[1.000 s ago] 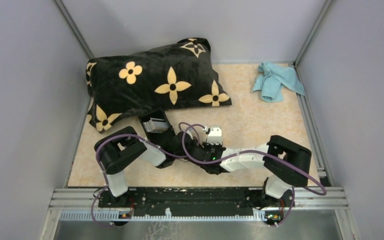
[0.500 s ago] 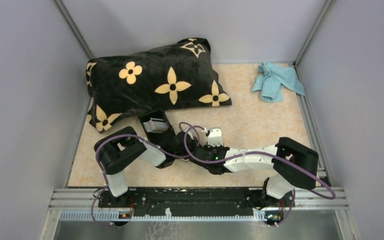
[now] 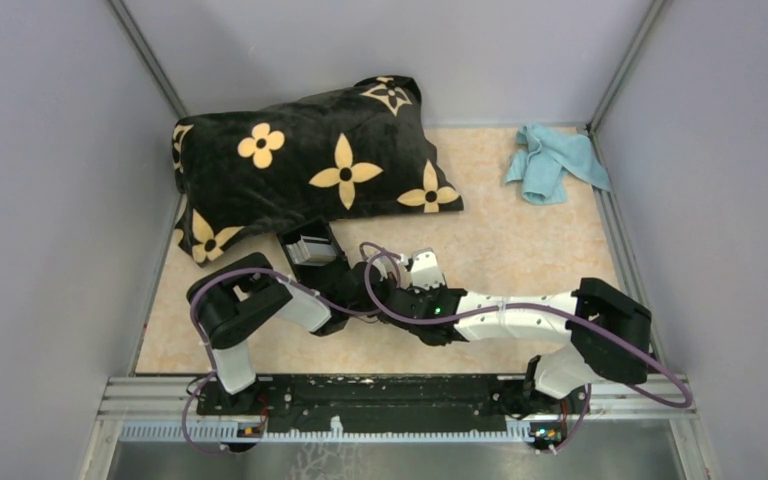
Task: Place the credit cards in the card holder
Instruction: Close the card holder at the center of the board.
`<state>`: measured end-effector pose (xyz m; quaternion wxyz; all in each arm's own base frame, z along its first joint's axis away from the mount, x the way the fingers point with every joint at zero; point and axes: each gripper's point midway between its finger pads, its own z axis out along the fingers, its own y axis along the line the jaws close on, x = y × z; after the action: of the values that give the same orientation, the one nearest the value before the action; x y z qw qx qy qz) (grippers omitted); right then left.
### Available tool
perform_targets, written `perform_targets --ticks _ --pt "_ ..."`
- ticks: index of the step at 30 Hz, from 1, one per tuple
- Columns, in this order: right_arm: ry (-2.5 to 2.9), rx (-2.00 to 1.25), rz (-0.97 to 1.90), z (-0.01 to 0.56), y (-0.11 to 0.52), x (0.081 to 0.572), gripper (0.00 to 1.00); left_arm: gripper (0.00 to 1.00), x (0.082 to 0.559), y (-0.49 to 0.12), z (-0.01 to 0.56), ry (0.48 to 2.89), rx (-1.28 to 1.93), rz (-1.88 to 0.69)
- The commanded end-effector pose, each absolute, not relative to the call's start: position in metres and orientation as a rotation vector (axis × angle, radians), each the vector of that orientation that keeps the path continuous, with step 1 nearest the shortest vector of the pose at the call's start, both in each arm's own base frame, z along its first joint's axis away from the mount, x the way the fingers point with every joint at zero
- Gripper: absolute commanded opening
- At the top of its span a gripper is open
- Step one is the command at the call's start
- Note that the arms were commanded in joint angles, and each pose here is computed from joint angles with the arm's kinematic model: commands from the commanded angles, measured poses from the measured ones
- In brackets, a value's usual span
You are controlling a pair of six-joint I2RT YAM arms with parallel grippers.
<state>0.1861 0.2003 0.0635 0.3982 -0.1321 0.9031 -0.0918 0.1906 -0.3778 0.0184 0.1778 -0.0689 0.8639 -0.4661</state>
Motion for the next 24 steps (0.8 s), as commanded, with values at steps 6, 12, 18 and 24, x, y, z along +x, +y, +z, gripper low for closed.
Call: perform_targets --ticks 6,12,18,24 --pt "2.226 -0.501 -0.243 0.065 0.205 0.190 0.28 0.00 0.183 -0.351 -0.019 2.538 0.019 -1.178" --pt "2.207 -0.554 -0.263 0.062 0.211 0.194 0.29 0.00 0.179 -0.352 -0.016 2.524 0.107 -1.231" --pt "2.190 -0.588 -0.278 0.064 0.220 0.200 0.29 0.00 0.176 -0.355 -0.014 2.513 0.167 -1.270" --pt "2.170 -0.610 -0.314 0.064 0.223 0.207 0.29 0.00 0.175 -0.356 -0.012 2.504 0.178 -1.295"
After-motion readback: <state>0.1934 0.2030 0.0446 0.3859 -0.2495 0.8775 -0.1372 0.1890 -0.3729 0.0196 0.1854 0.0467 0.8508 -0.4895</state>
